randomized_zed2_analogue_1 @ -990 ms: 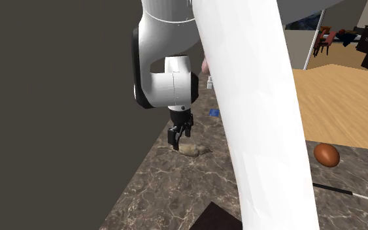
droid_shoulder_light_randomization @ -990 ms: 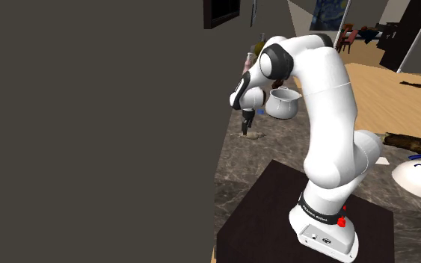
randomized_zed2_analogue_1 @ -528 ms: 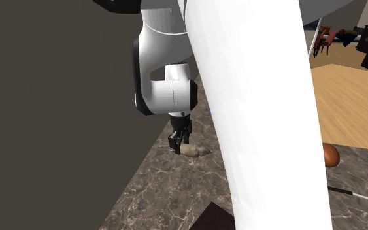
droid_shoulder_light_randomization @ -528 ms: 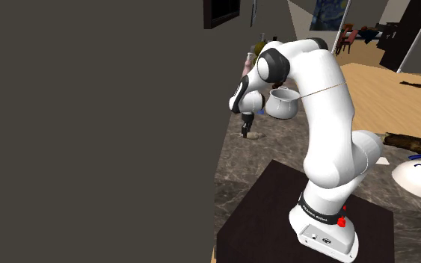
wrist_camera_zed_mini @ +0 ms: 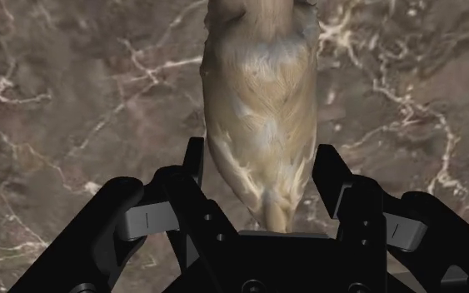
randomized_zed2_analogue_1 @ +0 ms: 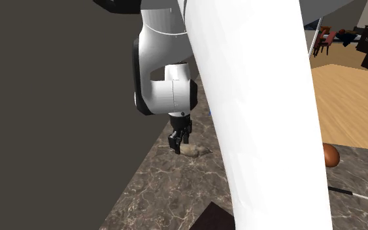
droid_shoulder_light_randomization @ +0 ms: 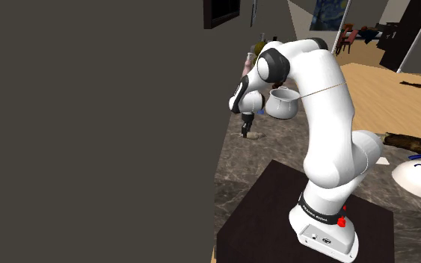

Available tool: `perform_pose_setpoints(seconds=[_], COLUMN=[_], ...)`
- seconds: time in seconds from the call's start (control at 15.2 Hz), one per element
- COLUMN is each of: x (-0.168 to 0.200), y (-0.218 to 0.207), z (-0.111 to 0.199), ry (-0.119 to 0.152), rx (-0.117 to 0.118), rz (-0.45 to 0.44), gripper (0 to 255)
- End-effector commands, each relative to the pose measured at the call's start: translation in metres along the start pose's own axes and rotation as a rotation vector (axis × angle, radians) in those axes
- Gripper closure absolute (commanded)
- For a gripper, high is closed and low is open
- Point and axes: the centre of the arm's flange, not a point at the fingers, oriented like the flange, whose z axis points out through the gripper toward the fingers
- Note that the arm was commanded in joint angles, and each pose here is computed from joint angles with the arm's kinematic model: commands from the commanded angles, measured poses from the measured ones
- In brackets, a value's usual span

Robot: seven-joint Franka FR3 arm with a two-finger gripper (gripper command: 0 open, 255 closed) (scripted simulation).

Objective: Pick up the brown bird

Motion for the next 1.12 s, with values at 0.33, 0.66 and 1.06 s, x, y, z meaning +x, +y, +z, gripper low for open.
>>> perform_pose_setpoints(seconds=[0.33,0.66,1.06], x=[-0.002,-0.003,-0.004], y=[0.000,0.001,0.001], z=[-0.030,-0.057,-0.079], ry=[-0.003,-0.003,-0.003], rx=[0.002,0.002,0.002], rz=[0.001,0.001,0.001], gripper=[255,255,255])
